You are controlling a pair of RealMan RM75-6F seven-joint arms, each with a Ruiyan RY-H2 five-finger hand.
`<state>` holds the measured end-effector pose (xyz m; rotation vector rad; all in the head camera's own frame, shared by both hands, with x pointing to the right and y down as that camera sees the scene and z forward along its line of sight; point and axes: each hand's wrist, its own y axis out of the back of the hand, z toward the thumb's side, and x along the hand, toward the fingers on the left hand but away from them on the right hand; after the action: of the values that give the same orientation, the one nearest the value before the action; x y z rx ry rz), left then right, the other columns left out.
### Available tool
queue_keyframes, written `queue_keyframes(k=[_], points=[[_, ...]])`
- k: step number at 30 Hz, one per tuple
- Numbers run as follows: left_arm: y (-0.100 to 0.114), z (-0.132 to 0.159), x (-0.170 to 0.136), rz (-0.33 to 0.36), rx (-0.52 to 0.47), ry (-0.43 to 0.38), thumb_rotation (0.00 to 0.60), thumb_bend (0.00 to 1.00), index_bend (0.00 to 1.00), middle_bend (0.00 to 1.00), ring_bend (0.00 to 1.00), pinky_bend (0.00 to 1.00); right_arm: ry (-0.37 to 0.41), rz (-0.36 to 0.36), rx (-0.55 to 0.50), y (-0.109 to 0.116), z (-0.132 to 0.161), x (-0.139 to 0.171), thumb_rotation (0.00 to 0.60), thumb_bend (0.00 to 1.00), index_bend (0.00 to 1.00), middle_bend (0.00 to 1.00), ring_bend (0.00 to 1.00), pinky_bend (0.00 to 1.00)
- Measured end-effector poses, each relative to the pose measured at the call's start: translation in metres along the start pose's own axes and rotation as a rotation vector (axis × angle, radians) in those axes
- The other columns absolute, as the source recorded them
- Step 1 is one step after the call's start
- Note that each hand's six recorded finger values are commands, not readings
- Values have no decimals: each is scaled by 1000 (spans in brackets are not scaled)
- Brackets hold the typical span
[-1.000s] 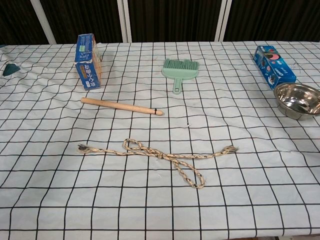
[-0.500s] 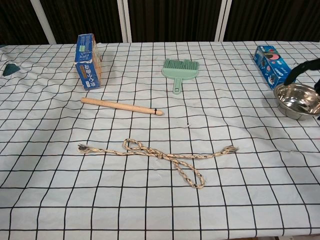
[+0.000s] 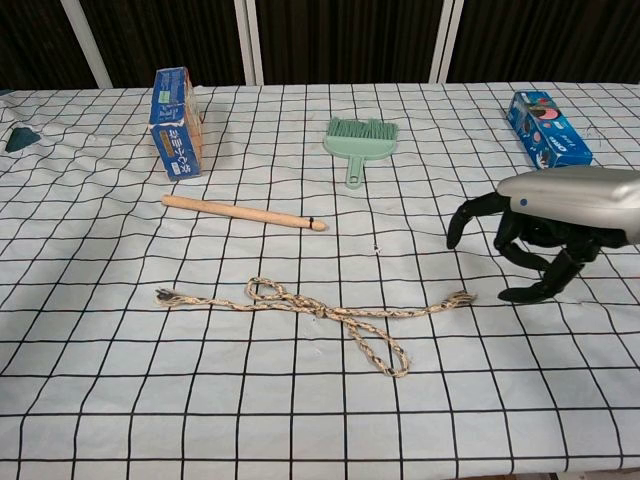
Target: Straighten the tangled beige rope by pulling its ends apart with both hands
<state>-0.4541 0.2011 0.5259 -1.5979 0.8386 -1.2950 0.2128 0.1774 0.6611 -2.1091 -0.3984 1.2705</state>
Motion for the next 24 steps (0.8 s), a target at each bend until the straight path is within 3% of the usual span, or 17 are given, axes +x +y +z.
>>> queue_keyframes(k=[9, 24], points=[[-13, 15, 17, -63, 0, -49, 600, 123, 97, 144, 40, 70, -6, 33, 7, -16, 11, -27, 600, 261, 385, 808, 972, 913], [-17, 24, 25, -83, 7, -64, 600, 123, 96, 144, 40, 70, -49, 45, -7, -28, 1, -40, 600, 289, 453, 810, 975, 912]])
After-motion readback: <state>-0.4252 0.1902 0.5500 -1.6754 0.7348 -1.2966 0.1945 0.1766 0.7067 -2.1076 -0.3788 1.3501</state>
